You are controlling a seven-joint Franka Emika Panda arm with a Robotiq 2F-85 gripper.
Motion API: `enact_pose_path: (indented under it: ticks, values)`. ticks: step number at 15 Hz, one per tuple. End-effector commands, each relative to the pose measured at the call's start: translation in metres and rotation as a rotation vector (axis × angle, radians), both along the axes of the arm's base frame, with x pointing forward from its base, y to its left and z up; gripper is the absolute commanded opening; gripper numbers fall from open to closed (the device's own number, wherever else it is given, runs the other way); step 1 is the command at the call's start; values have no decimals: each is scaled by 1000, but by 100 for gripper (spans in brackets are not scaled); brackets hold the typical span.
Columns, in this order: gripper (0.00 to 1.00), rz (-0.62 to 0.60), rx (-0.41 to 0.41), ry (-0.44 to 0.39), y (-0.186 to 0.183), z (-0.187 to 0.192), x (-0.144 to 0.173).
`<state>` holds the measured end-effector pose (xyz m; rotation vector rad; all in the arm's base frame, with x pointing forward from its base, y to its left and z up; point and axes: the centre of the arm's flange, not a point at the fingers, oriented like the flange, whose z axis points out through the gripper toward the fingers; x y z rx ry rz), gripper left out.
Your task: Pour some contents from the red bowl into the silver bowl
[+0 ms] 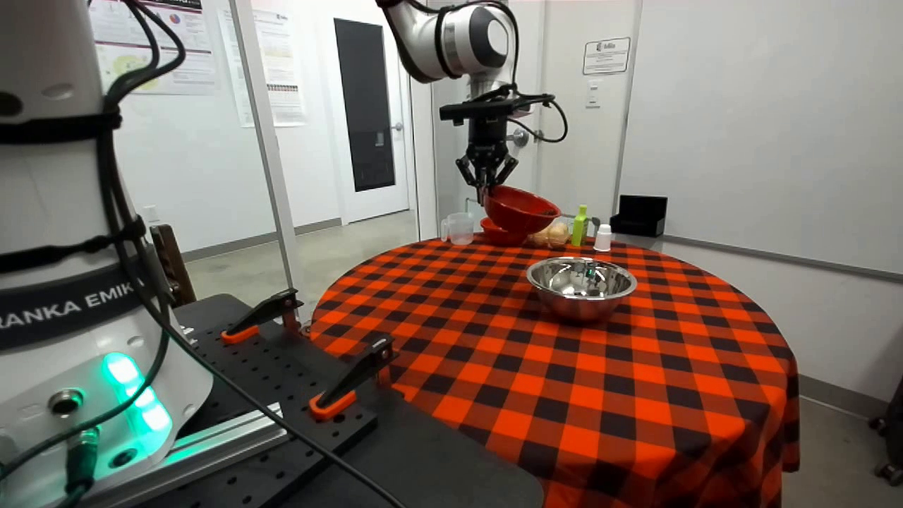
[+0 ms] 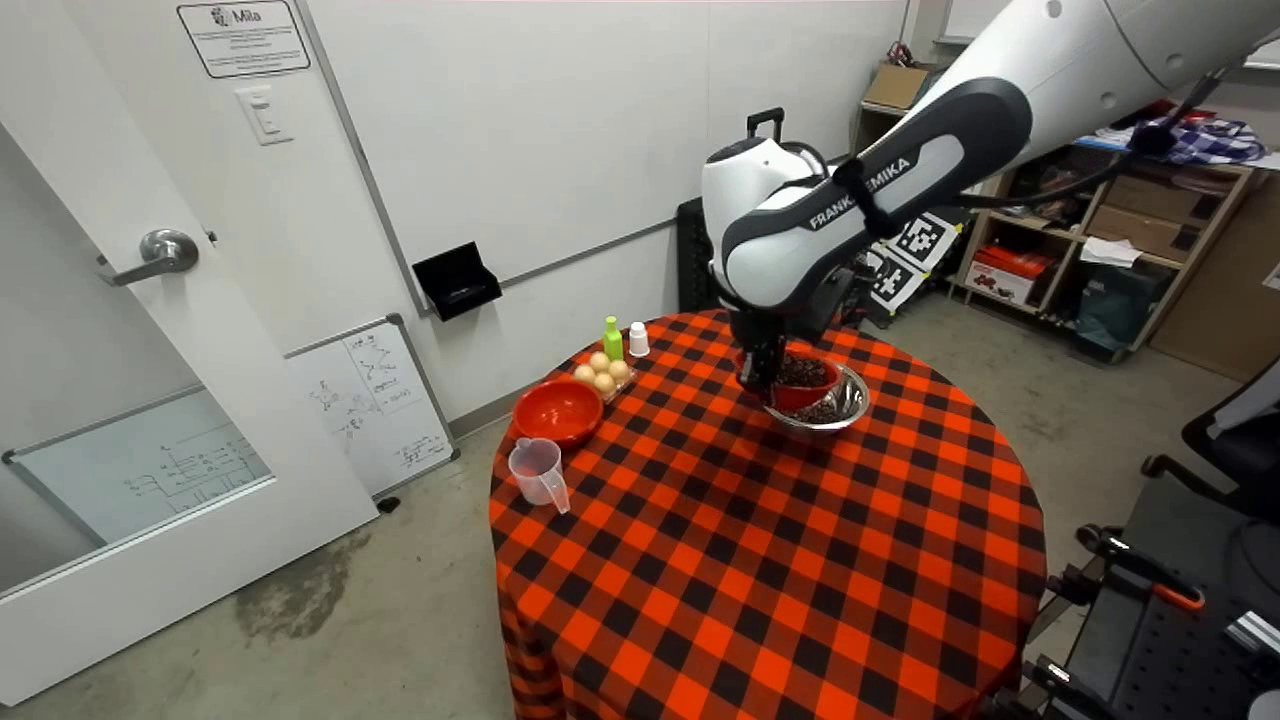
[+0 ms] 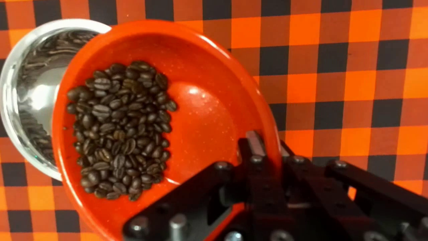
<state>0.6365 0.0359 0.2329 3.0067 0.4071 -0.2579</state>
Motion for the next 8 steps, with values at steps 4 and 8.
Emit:
enact_pose_path:
  ticks: [4,8]
  values:
    - [1,137,-224,-1,73,-43,4]
    - [1,166,-268,-27,99,-76,3]
